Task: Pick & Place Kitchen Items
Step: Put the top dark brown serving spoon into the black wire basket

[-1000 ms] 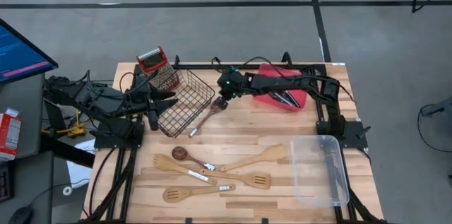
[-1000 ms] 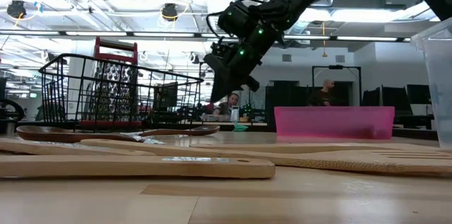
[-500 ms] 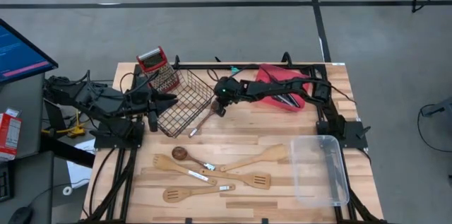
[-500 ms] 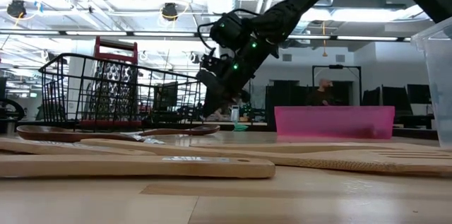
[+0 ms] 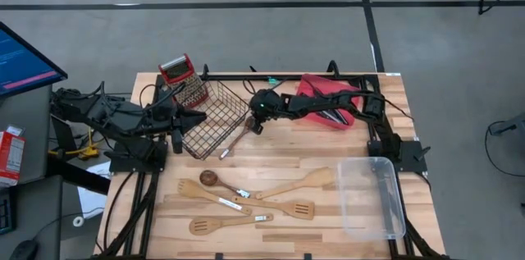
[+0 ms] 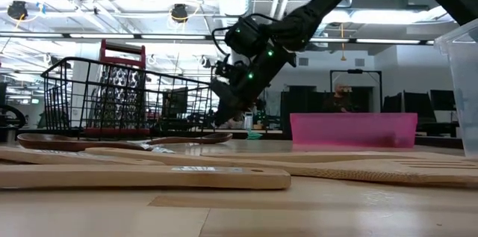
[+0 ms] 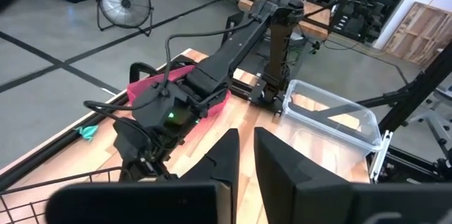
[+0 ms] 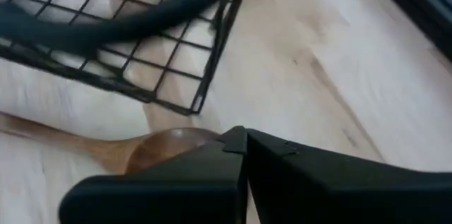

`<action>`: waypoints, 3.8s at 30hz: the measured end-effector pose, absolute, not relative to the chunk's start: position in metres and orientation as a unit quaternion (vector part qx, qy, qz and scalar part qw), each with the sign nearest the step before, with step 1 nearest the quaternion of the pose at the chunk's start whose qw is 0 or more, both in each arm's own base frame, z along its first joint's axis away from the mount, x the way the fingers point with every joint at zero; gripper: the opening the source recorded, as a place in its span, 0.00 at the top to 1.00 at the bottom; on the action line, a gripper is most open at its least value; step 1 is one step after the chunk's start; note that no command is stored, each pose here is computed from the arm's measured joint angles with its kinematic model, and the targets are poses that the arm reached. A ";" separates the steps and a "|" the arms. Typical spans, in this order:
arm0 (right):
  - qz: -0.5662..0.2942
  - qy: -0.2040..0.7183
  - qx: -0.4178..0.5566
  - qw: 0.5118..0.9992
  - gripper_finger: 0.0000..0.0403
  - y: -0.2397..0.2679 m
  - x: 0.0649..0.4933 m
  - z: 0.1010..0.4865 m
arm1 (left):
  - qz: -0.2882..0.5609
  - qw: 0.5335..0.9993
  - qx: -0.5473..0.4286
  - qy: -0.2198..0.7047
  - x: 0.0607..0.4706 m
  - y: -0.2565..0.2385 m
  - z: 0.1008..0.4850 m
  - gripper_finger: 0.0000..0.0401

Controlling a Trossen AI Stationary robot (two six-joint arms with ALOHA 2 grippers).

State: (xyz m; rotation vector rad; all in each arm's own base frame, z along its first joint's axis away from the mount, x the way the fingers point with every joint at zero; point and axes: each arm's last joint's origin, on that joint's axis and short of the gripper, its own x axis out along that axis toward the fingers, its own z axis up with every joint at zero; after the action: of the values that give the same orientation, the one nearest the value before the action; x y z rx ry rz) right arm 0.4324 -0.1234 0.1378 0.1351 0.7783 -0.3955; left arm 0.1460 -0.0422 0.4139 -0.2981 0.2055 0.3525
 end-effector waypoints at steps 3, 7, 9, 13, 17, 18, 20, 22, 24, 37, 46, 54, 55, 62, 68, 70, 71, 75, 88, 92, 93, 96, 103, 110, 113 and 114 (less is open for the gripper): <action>-0.184 0.364 0.068 0.910 1.00 -0.121 0.426 0.135 | 0.174 0.968 -0.148 0.101 0.146 -0.042 0.414 0.96; -0.177 0.344 0.072 0.920 1.00 -0.119 0.425 0.138 | 0.174 0.968 -0.149 0.099 0.146 -0.042 0.415 0.99; -0.176 0.333 0.071 0.924 1.00 -0.118 0.425 0.137 | 0.174 0.968 -0.149 0.099 0.146 -0.042 0.415 0.99; -0.114 0.311 0.091 0.939 1.00 -0.112 0.426 0.136 | 0.174 0.968 -0.149 0.098 0.146 -0.042 0.415 0.99; -0.107 0.324 0.089 0.936 1.00 -0.103 0.429 0.127 | 0.173 0.969 -0.151 0.095 0.146 -0.042 0.415 0.99; -0.104 0.330 0.086 0.934 1.00 -0.101 0.428 0.125 | 0.173 0.969 -0.151 0.095 0.146 -0.042 0.415 0.99; -0.113 0.329 0.074 0.935 1.00 -0.099 0.429 0.127 | 0.173 0.969 -0.152 0.093 0.147 -0.042 0.416 0.99; -0.125 0.330 0.064 0.934 1.00 -0.098 0.429 0.127 | 0.172 0.969 -0.155 0.091 0.147 -0.043 0.416 0.99; -0.131 0.343 0.056 0.928 1.00 -0.098 0.428 0.125 | 0.172 0.968 -0.160 0.089 0.147 -0.043 0.416 0.99; -0.186 0.349 0.073 0.916 1.00 -0.096 0.402 0.095 | 0.160 0.968 -0.175 0.084 0.147 -0.043 0.418 0.99; -0.141 0.373 0.050 0.916 1.00 -0.054 0.404 0.097 | 0.159 0.968 -0.177 0.080 0.148 -0.044 0.419 0.99; -0.114 0.438 0.021 0.892 1.00 -0.007 0.393 0.105 | 0.158 0.968 -0.179 0.078 0.148 -0.044 0.419 0.99; -0.114 0.446 0.024 0.888 1.00 -0.003 0.391 0.107 | 0.158 0.968 -0.179 0.078 0.148 -0.044 0.419 0.99; -0.136 0.495 0.023 0.858 0.99 0.011 0.370 0.126 | 0.158 0.968 -0.180 0.076 0.148 -0.044 0.420 0.99; -0.148 0.502 0.026 0.852 0.98 0.007 0.362 0.144 | 0.153 0.969 -0.180 0.077 0.148 -0.044 0.420 0.99; -0.127 0.480 0.017 0.868 0.97 0.008 0.363 0.155 | 0.149 0.969 -0.181 0.079 0.148 -0.044 0.419 0.99; -0.103 0.456 0.008 0.884 0.95 0.011 0.365 0.166 | 0.149 0.969 -0.181 0.079 0.148 -0.044 0.419 0.99; -0.012 0.358 -0.066 0.931 0.87 0.030 0.372 0.199 | 0.149 0.970 -0.178 0.079 0.148 -0.044 0.419 0.99; 0.105 0.323 -0.155 0.928 0.49 0.052 0.412 0.150 | 0.146 0.976 -0.149 0.070 0.141 -0.041 0.423 0.87; 0.111 0.350 -0.152 0.918 0.48 0.049 0.424 0.131 | 0.138 0.977 -0.152 0.059 0.132 -0.038 0.427 0.86; 0.112 0.358 -0.148 0.915 0.48 0.048 0.427 0.128 | 0.138 0.977 -0.155 0.055 0.129 -0.037 0.428 0.86; 0.111 0.389 -0.132 0.905 0.50 0.041 0.427 0.123 | 0.132 0.977 -0.163 0.049 0.124 -0.035 0.430 0.86; 0.103 0.470 -0.122 0.868 0.53 0.024 0.416 0.114 | 0.119 0.978 -0.162 0.055 0.125 -0.036 0.429 0.86; 0.074 0.500 -0.130 0.853 0.71 0.019 0.411 0.112 | 0.111 0.979 -0.161 0.061 0.127 -0.037 0.428 0.86; 0.062 0.510 -0.116 0.850 0.88 0.018 0.409 0.110 | 0.111 0.979 -0.161 0.059 0.127 -0.037 0.429 0.86; 0.055 0.514 -0.110 0.849 0.92 0.018 0.408 0.110 | 0.111 0.979 -0.161 0.059 0.127 -0.037 0.429 0.86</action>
State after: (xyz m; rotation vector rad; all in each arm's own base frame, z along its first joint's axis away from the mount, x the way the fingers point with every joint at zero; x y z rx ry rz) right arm 0.4081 0.0182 0.1101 -0.2308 1.0834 0.1155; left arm 0.1269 -0.0371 0.4286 -0.3253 0.1189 0.2239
